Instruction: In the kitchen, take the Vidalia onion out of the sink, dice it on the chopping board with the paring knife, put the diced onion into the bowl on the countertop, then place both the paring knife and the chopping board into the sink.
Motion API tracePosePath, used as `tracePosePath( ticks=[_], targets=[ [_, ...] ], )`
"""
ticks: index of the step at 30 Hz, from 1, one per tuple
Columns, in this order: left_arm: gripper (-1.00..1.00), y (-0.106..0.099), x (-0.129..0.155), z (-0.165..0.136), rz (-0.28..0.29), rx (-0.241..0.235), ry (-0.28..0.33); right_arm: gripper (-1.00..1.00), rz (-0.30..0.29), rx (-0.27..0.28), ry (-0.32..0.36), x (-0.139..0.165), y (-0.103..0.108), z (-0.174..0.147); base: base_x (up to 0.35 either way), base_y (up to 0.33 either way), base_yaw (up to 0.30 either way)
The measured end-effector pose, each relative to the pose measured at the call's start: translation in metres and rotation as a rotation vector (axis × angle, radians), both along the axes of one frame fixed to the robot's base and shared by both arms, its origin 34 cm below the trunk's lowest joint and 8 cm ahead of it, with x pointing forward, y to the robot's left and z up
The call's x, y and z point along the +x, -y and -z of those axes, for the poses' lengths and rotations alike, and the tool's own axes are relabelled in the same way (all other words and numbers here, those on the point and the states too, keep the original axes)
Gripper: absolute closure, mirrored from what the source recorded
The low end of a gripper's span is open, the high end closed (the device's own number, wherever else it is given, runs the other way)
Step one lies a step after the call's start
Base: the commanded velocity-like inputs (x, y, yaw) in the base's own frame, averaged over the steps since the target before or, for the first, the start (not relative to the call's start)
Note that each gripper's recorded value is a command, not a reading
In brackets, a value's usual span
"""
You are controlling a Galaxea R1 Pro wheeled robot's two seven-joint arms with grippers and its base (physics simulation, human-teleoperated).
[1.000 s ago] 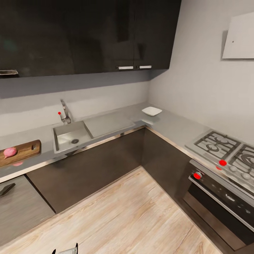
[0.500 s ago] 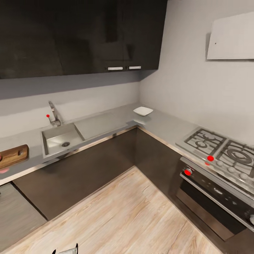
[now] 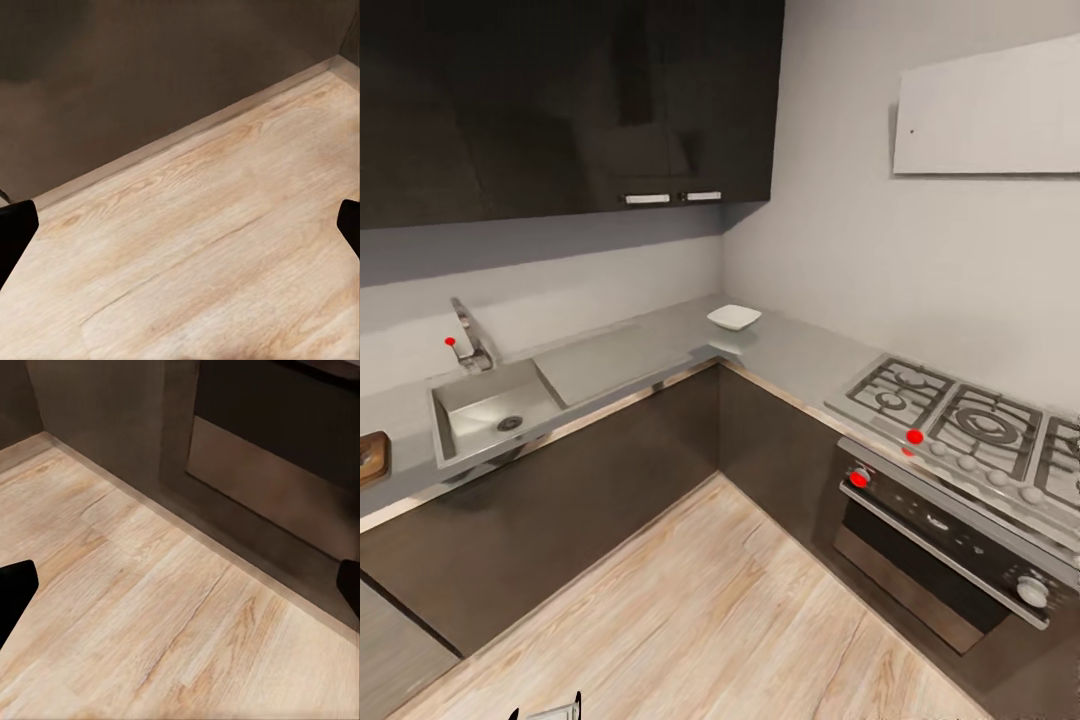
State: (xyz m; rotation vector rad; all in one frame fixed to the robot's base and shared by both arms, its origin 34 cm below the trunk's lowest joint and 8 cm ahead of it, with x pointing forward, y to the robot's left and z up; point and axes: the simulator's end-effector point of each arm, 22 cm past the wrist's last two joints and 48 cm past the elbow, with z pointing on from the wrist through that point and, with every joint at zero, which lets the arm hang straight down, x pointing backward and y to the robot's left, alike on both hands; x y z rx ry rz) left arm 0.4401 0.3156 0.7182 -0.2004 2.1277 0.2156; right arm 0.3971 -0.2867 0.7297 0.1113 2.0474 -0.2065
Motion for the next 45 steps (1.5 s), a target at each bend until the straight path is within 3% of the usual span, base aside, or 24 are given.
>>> tracePosePath(
  ticks=[45],
  targets=[
    [-1.00,0.001,0.009,-0.011,0.000,-0.001,0.033,-1.00,0.001,-0.001,0.032,0.009,0.001,-0.010,0.000,0.000,-0.001]
  ],
)
